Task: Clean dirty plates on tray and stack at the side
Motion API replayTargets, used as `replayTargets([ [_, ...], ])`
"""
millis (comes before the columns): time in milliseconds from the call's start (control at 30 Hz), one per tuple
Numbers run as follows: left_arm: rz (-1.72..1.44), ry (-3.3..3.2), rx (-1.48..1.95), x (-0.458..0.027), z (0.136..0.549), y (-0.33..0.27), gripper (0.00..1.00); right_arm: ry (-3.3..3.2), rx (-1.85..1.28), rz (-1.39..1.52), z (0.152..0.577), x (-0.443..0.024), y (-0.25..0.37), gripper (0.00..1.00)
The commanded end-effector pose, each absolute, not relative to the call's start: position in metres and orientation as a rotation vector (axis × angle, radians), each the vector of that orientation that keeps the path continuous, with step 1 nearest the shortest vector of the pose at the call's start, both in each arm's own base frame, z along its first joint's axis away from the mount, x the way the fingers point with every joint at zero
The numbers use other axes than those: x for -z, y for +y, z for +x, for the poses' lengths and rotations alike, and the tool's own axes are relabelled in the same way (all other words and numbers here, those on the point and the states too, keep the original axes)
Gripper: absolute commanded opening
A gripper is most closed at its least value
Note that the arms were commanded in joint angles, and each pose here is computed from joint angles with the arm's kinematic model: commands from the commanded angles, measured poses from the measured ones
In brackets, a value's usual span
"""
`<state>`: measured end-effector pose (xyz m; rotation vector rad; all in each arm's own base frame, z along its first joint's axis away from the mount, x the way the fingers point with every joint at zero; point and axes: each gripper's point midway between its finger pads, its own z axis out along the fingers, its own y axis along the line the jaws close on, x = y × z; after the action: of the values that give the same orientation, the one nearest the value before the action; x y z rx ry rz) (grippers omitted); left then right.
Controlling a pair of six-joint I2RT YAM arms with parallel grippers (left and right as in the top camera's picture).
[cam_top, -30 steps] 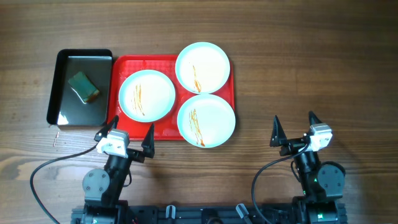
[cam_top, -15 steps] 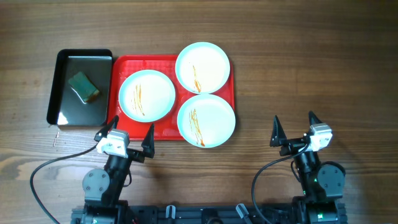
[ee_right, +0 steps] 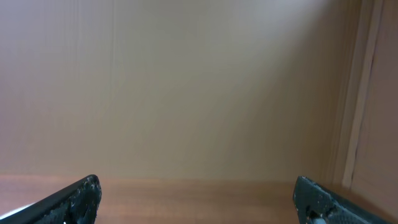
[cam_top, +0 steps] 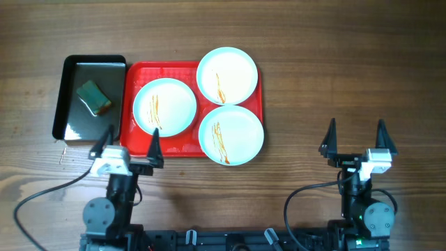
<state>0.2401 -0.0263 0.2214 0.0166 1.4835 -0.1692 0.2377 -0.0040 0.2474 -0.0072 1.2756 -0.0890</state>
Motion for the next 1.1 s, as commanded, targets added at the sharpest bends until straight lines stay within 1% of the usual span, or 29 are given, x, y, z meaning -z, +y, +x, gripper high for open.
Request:
replayTargets([
  [0, -0.049, 1.487, 0.112, -0.263, 0.239, -0.013, 1.0, 1.222, 0.12, 0.005, 0.233, -0.26, -0.008, 1.0],
  [100, -0.014, 1.58, 0.071, -0.283, 0.261, -0.015, 1.0, 1.204, 0.119, 0.008, 0.231, -0.275, -0.009, 1.0],
  [200, 0.026, 1.67, 0.03, -0.293, 0.279, -0.017, 1.0, 1.211, 0.119, 0.007, 0.234, -0.288, -0.008, 1.0],
  [300, 0.044, 1.763, 0.014, -0.308, 0.303, -0.019, 1.0, 1.233, 0.12, 0.004, 0.246, -0.311, -0.008, 1.0],
  [367, 0.047, 1.806, 0.012, -0.314, 0.312, -0.02, 1.0, 1.254, 0.117, -0.002, 0.255, -0.323, -0.007, 1.0],
  [500, 0.058, 1.917, 0.009, -0.324, 0.328, -0.022, 1.0, 1.351, 0.029, -0.128, 0.298, -0.348, 0.019, 1.0],
  [667, 0.045, 2.039, 0.052, -0.337, 0.349, -0.029, 1.0, 1.762, -0.078, -0.231, 0.374, -0.34, 0.04, 1.0],
  [733, 0.069, 2.1, 0.115, -0.335, 0.355, -0.036, 1.0, 1.892, -0.14, -0.27, 0.395, -0.34, 0.05, 1.0],
  [833, -0.014, 2.307, 0.318, -0.319, 0.358, -0.029, 1.0, 2.002, -0.255, -0.327, 0.417, -0.344, 0.068, 1.0],
  [900, -0.082, 2.422, 0.405, -0.303, 0.356, -0.019, 1.0, 2.009, -0.282, -0.328, 0.421, -0.34, 0.071, 1.0],
  [967, -0.118, 2.459, 0.407, -0.291, 0.361, -0.011, 1.0, 2.007, -0.378, -0.319, 0.423, -0.339, 0.082, 1.0],
  [1000, -0.111, 2.469, 0.405, -0.288, 0.362, -0.011, 1.0, 1.977, -0.49, -0.371, 0.418, -0.344, 0.098, 1.0],
  [1067, -0.102, 2.438, 0.402, -0.292, 0.37, -0.011, 1.0, 1.912, -0.729, -0.345, 0.412, -0.365, 0.121, 1.0],
])
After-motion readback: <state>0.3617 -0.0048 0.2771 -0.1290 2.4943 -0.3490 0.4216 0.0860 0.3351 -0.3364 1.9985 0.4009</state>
